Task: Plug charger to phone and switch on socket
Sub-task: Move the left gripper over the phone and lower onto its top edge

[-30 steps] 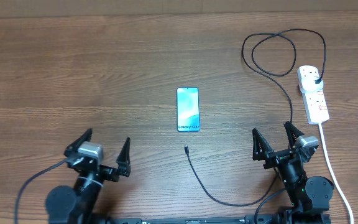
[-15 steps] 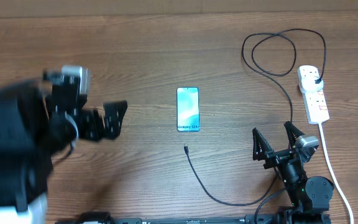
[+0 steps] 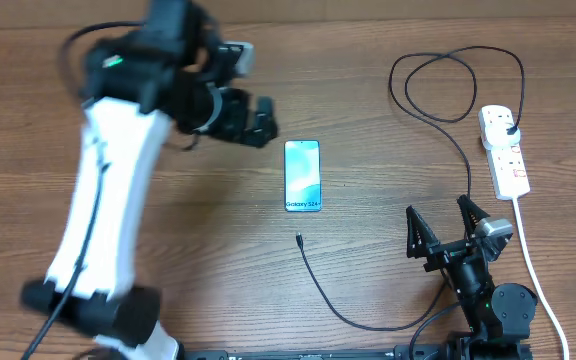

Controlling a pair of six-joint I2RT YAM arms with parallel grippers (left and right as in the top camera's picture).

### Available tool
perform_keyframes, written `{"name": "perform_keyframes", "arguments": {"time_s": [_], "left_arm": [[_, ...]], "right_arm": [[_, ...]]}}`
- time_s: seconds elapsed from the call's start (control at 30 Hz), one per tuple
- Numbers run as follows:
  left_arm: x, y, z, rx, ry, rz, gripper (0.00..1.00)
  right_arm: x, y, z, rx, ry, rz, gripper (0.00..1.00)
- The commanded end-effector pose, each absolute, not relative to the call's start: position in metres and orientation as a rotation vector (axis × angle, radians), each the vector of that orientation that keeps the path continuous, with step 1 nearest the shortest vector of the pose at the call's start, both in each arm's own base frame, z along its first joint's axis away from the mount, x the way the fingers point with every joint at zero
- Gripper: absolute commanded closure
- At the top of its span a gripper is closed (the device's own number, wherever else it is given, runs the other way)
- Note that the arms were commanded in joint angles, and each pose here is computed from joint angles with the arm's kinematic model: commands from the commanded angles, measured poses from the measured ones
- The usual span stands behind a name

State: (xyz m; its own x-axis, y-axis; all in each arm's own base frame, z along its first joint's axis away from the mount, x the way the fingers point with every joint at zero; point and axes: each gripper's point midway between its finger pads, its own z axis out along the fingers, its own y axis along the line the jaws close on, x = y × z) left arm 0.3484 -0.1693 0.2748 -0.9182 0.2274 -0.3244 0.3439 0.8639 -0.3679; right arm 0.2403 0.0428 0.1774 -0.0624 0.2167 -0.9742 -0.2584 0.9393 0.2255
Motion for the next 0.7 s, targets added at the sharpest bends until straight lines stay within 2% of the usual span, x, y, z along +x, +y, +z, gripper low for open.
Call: {"name": "perform_keyframes", "arguments": {"time_s": [0.0,0.07,0.1,0.13,0.17,0.2,0.23,0.53,0.67], "left_arm": [[0.364,-0.192,0.248,0.458,2.811,-0.654,0.0],[0.37,-0.2,0.223,0.447,2.879,-0.669,0.0],[0.372,-0.204,0.21,0.447,2.914,-0.679,0.05],[0.374,-0.207,0.198,0.445,2.945,-0.681,0.25],[0.376,-0.209,0.187,0.442,2.972,-0.679,0.5],[0.378,-0.21,0.176,0.436,3.001,-0.677,0.82],[0.379,-0.211,0.165,0.415,3.034,-0.67,0.96],[0.385,-0.21,0.07,0.153,3.29,-0.466,0.96],[0.382,-0.218,0.037,0.128,3.343,-0.403,0.96]], "right_arm": [[0.241,0.042,0.176,-0.032,1.582,0.384,0.0],[0.241,0.042,0.176,-0.032,1.582,0.384,0.0],[0.241,0.042,0.176,-0.032,1.582,0.384,0.0],[0.241,0.042,0.176,-0.032,1.582,0.384,0.0],[0.241,0.042,0.176,-0.032,1.582,0.384,0.0],[0.241,0.042,0.176,-0.032,1.582,0.384,0.0],[0.241,0.042,0.176,-0.032,1.582,0.384,0.0],[0.241,0.042,0.176,-0.032,1.582,0.384,0.0],[0.241,0.042,0.176,-0.032,1.582,0.384,0.0]]}}
